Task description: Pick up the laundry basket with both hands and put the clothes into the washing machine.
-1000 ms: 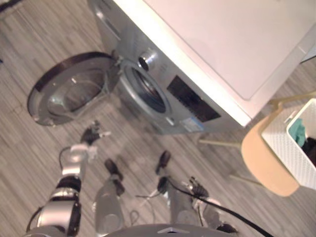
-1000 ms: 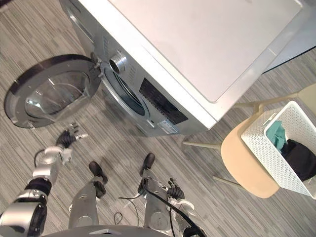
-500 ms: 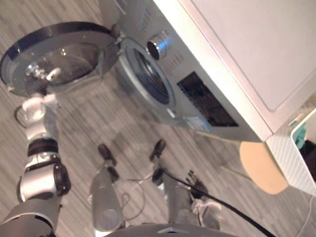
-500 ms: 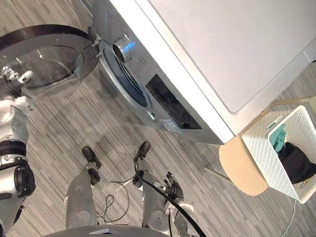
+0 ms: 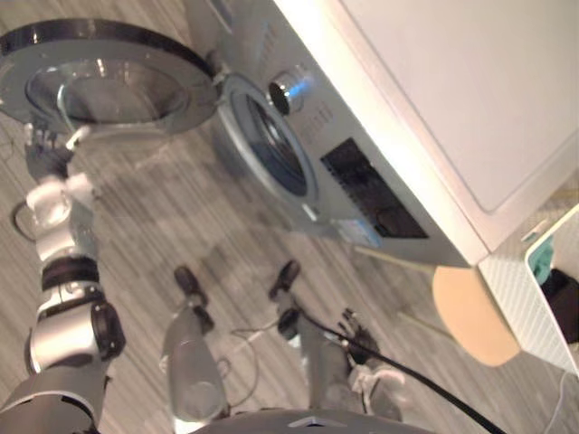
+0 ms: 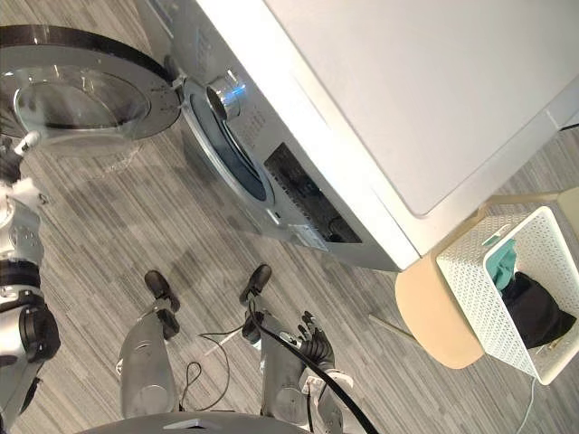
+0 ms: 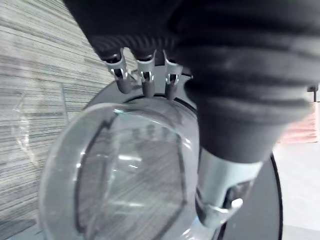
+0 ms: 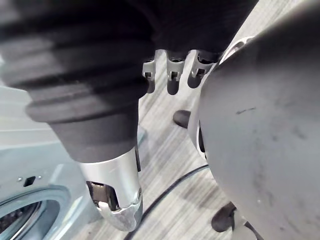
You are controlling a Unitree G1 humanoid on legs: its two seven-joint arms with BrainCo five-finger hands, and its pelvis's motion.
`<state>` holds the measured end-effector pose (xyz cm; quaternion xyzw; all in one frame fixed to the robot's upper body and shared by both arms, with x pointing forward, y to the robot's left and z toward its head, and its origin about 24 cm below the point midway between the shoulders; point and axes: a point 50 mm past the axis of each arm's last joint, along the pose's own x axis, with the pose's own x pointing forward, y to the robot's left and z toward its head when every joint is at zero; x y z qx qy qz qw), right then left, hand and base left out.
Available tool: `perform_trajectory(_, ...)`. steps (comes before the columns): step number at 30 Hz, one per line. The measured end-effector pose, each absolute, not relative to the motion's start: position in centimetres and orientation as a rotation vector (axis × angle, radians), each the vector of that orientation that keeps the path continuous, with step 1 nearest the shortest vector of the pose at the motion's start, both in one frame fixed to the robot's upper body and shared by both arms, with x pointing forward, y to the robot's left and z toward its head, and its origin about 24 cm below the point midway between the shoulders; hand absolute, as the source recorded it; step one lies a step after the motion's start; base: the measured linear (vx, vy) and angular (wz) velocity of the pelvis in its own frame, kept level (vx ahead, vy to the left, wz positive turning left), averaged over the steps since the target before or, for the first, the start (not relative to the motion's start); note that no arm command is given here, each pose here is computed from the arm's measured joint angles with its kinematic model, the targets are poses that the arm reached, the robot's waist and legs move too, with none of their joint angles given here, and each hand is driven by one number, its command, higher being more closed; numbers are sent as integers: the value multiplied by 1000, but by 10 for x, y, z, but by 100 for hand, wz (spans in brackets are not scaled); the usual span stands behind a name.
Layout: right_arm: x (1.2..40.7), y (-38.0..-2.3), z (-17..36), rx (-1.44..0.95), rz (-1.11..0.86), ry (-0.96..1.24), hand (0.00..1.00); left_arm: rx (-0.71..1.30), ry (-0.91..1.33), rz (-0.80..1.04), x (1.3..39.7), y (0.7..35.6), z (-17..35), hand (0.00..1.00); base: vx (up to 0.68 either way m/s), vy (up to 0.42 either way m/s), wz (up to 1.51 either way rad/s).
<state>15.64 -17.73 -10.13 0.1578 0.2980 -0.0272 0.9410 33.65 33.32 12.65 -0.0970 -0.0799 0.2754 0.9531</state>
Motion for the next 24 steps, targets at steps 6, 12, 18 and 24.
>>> perform_trajectory(6, 151, -183, -108, 292, -77, 647, 0, -217, 217, 459, 302, 276, 4, 0, 46, 76, -54)
perform_trajectory(12, 166, -195, -116, 237, -129, 709, 0, -234, 581, 369, 230, 224, -90, 0, -90, 96, -77)
perform_trajectory(18, 166, -212, -122, 191, -197, 762, 0, -273, 783, 367, 167, 206, -130, 0, 17, -115, -91)
perform_trajectory(24, 162, -203, -127, 177, -157, 797, 0, -255, 841, 291, 150, 191, -139, 0, 27, -191, -108)
